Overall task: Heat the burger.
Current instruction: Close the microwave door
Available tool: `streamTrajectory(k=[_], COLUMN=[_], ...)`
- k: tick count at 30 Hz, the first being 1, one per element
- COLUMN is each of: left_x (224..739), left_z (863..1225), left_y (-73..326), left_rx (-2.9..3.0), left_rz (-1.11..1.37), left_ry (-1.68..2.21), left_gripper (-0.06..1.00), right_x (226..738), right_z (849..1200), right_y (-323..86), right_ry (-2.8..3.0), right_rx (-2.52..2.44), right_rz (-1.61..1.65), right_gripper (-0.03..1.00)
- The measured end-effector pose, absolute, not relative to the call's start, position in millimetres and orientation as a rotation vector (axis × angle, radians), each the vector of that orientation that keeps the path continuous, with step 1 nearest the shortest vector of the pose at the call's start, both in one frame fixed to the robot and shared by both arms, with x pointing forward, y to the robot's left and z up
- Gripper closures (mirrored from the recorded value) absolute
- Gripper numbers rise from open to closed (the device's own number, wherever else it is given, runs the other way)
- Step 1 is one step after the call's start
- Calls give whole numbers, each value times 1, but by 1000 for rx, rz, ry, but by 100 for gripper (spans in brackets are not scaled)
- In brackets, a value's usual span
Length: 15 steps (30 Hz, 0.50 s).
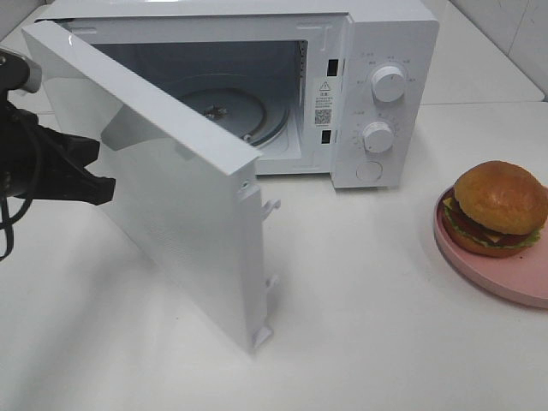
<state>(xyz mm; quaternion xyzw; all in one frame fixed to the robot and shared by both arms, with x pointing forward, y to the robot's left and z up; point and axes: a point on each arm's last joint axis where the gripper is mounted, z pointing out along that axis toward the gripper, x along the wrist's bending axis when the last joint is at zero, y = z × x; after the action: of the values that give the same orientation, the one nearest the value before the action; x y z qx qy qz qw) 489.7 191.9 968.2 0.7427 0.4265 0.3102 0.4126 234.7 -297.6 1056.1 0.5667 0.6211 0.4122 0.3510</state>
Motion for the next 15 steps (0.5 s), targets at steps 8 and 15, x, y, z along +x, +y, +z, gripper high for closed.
streamTrajectory(k=[8, 15], left_x=[511, 538], left_z=[964, 964], left_y=[173, 161], left_rx=[1881, 1867], left_rz=[772, 781], left_ry=[1027, 1017], left_gripper=[94, 94], right_x=[235, 235], right_z=[1056, 1056], right_y=[-298, -298], right_ry=[1608, 1608], right_rx=[1467, 1467], right_rz=[1067, 1067], right_gripper=[35, 35])
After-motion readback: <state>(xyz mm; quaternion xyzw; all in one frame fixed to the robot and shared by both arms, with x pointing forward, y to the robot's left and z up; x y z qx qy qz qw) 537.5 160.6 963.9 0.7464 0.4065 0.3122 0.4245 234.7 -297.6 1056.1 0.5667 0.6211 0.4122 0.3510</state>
